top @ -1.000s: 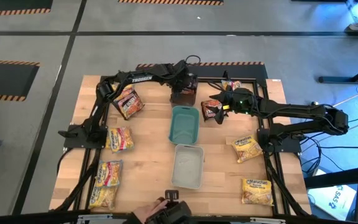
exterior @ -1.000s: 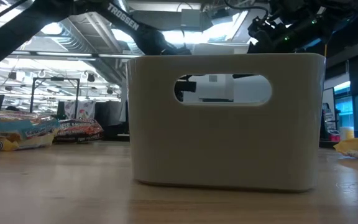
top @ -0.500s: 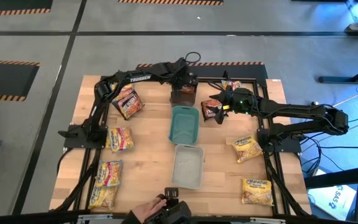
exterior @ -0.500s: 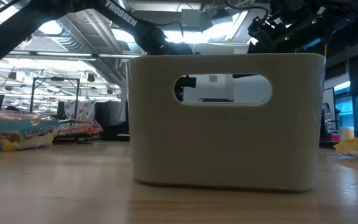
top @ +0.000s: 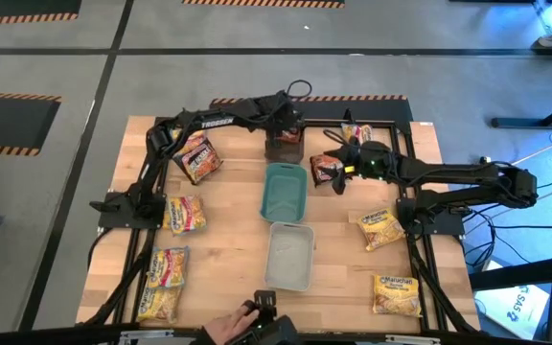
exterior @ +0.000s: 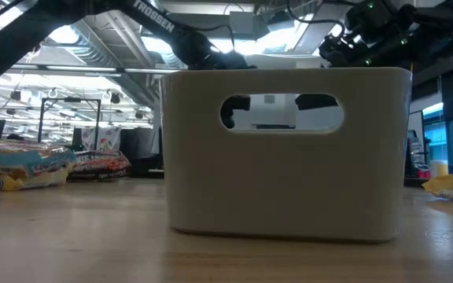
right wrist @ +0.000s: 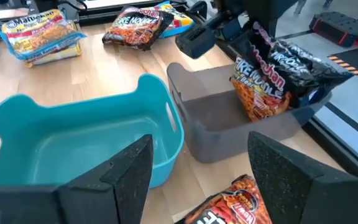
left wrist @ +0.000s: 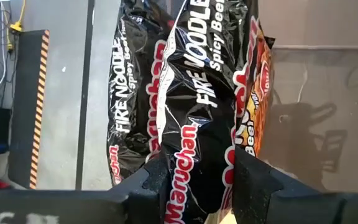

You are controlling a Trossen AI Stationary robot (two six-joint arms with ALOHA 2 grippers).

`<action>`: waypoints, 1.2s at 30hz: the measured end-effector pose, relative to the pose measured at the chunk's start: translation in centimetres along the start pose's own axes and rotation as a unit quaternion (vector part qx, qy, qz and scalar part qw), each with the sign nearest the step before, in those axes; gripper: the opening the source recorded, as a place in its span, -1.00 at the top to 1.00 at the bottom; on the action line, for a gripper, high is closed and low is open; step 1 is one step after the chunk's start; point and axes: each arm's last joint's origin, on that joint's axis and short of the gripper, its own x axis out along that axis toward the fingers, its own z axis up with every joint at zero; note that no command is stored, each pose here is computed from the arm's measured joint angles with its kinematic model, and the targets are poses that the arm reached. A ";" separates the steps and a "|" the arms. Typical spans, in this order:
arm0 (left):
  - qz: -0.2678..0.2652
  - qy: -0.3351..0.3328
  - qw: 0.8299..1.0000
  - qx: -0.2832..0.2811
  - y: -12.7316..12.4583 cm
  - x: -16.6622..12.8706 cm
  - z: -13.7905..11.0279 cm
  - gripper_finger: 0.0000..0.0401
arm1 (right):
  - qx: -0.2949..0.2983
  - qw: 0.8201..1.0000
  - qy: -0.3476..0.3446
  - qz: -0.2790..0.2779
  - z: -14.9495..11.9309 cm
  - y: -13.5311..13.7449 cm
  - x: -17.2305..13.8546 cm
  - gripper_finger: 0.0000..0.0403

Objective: Sort Maruchan noodles
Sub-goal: Put the black noodle pack into the black bin

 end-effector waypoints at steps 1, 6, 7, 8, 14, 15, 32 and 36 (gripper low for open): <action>0.000 -0.001 1.000 0.001 -0.1 0.0 0.1 0.42 | 0.000 1.000 0.002 0.000 -0.1 0.0 0.0 -0.21; 0.018 0.002 1.000 0.010 -0.1 -0.1 0.3 0.42 | 0.000 1.000 0.001 0.000 -0.1 0.0 0.0 -0.21; 0.021 0.001 1.000 0.009 0.0 -0.1 0.3 0.42 | 0.000 1.000 0.001 0.000 -0.1 0.0 0.0 -0.21; 0.021 0.000 1.000 0.008 0.0 -0.1 0.3 0.42 | 0.000 1.000 0.001 0.000 -0.1 0.0 0.0 -0.21; 0.035 0.008 0.999 0.010 0.1 -0.1 0.2 0.42 | 0.000 1.000 0.001 0.000 -0.1 0.0 0.0 -0.21; 0.040 0.009 0.999 0.015 0.1 -0.1 0.2 0.42 | 0.000 1.000 0.001 0.000 -0.1 0.0 0.0 -0.21; 0.027 -0.018 0.999 -0.019 0.2 -0.1 0.6 0.09 | 0.004 1.000 0.001 0.000 -0.1 0.0 0.0 -0.21; 0.035 -0.022 0.999 -0.003 0.3 -1.4 0.8 0.03 | 0.004 1.000 0.001 0.000 -0.1 0.0 0.0 -0.21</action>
